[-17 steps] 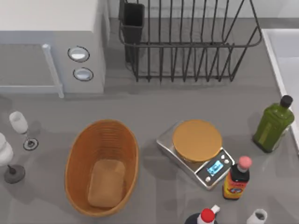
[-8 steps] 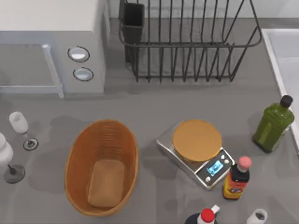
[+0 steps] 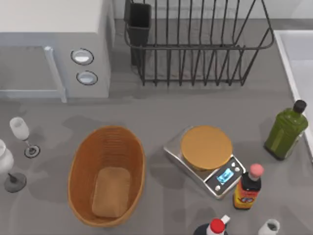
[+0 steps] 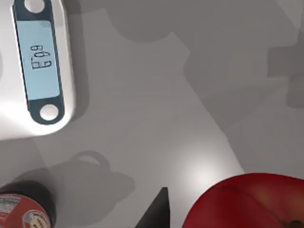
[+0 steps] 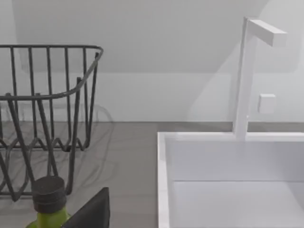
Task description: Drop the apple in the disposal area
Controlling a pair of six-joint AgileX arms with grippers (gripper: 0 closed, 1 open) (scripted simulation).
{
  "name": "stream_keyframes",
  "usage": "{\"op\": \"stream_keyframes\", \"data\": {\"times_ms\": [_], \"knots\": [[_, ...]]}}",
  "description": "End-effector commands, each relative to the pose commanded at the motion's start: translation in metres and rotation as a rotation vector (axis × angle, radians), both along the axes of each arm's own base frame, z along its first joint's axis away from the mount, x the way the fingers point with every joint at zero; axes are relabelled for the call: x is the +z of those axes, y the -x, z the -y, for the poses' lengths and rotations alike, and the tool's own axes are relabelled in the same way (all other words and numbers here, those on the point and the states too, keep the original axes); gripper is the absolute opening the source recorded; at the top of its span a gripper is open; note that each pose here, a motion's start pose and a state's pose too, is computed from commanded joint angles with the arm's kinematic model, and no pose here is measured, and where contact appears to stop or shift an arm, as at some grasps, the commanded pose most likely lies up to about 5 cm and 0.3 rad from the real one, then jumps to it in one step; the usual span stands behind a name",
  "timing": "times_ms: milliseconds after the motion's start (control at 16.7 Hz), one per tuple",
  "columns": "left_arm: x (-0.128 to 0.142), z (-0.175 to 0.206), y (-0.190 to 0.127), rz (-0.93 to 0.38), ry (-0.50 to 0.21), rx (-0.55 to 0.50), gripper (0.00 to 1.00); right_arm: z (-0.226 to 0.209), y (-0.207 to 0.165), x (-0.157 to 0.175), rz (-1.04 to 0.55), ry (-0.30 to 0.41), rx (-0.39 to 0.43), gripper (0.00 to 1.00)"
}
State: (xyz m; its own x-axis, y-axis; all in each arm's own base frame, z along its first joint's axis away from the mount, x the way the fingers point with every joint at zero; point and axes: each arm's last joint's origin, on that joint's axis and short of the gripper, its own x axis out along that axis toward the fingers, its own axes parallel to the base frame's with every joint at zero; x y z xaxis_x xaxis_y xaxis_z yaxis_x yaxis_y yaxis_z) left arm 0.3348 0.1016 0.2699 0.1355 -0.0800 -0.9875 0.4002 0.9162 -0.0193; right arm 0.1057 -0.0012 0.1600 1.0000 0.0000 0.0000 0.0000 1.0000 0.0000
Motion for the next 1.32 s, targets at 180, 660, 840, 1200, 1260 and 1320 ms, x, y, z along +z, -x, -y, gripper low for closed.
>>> {"op": "stream_keyframes", "data": {"times_ms": [180, 660, 840, 1200, 1260, 1320], "knots": [[0.004, 0.035, -0.016, -0.027, -0.043, 0.075, 0.00, 0.000, 0.000, 0.000, 0.000, 0.000, 0.000, 1.00], [0.002, 0.195, -0.025, -0.072, -0.196, 0.442, 0.00, 0.000, 0.000, 0.000, 0.000, 0.000, 0.000, 1.00], [-0.011, 0.257, -0.008, -0.083, -0.283, 0.511, 0.00, 0.000, 0.000, 0.000, 0.000, 0.000, 0.000, 1.00], [-0.018, 0.346, 0.051, -0.035, -0.421, 0.464, 0.00, 0.000, 0.000, 0.000, 0.000, 0.000, 0.000, 1.00], [-0.017, 0.354, 0.060, -0.025, -0.433, 0.448, 0.00, 0.000, 0.000, 0.000, 0.000, 0.000, 0.000, 1.00], [-0.015, 0.361, 0.069, -0.018, -0.442, 0.437, 0.00, 0.000, 0.000, 0.000, 0.000, 0.000, 0.000, 1.00]]}}
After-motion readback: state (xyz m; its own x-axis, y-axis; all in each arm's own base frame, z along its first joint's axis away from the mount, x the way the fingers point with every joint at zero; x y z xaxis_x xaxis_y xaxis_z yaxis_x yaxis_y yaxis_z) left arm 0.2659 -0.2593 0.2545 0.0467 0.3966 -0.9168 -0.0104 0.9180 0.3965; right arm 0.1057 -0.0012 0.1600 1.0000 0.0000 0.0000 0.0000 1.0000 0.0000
